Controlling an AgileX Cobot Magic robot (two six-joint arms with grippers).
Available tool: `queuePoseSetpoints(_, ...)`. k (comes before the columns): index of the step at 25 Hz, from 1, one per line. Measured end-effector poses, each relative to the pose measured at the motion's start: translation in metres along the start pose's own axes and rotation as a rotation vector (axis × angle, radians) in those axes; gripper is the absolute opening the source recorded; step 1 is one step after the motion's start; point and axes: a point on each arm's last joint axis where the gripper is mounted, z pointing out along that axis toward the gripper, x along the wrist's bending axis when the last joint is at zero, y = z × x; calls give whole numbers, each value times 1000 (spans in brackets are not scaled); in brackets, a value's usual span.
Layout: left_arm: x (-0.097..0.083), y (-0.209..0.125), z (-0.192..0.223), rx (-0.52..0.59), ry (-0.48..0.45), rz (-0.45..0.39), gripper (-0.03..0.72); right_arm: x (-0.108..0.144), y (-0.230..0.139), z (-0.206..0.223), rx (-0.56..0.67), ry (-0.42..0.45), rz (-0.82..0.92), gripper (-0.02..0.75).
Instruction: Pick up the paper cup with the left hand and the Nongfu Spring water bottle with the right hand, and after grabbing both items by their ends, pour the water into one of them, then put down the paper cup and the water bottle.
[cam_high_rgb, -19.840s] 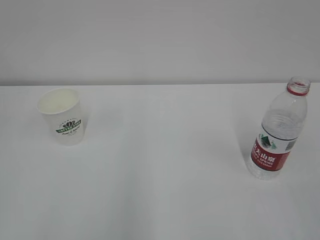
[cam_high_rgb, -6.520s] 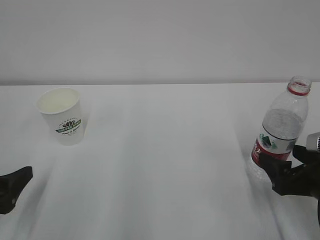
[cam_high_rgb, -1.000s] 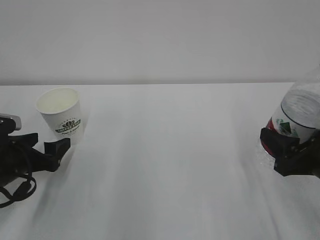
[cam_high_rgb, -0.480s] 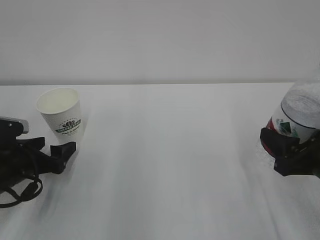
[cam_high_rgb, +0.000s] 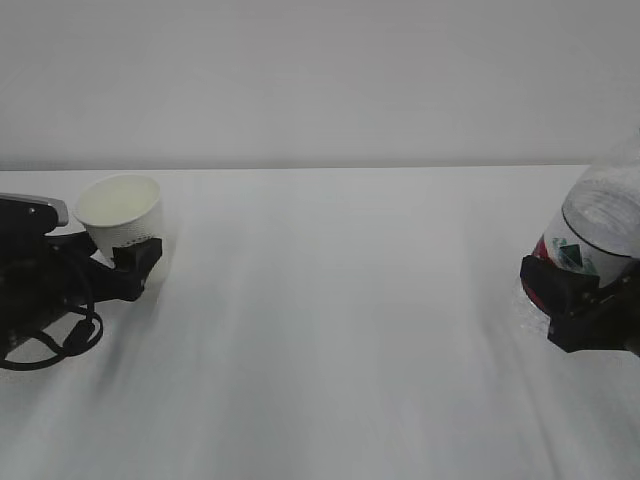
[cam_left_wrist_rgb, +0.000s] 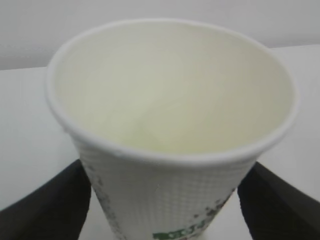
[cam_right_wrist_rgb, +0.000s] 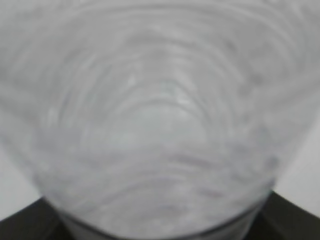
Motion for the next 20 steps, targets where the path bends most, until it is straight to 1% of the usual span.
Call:
queuePoseSetpoints(7, 3, -14, 11, 41, 3, -5, 686, 0, 0, 0, 0, 0, 0, 485)
queuePoseSetpoints(12, 3, -8, 20, 4, 1, 0, 686, 0, 0, 0, 0, 0, 0, 485)
queuePoseSetpoints(20, 5, -5, 27, -16, 4, -1, 686, 0, 0, 0, 0, 0, 0, 485)
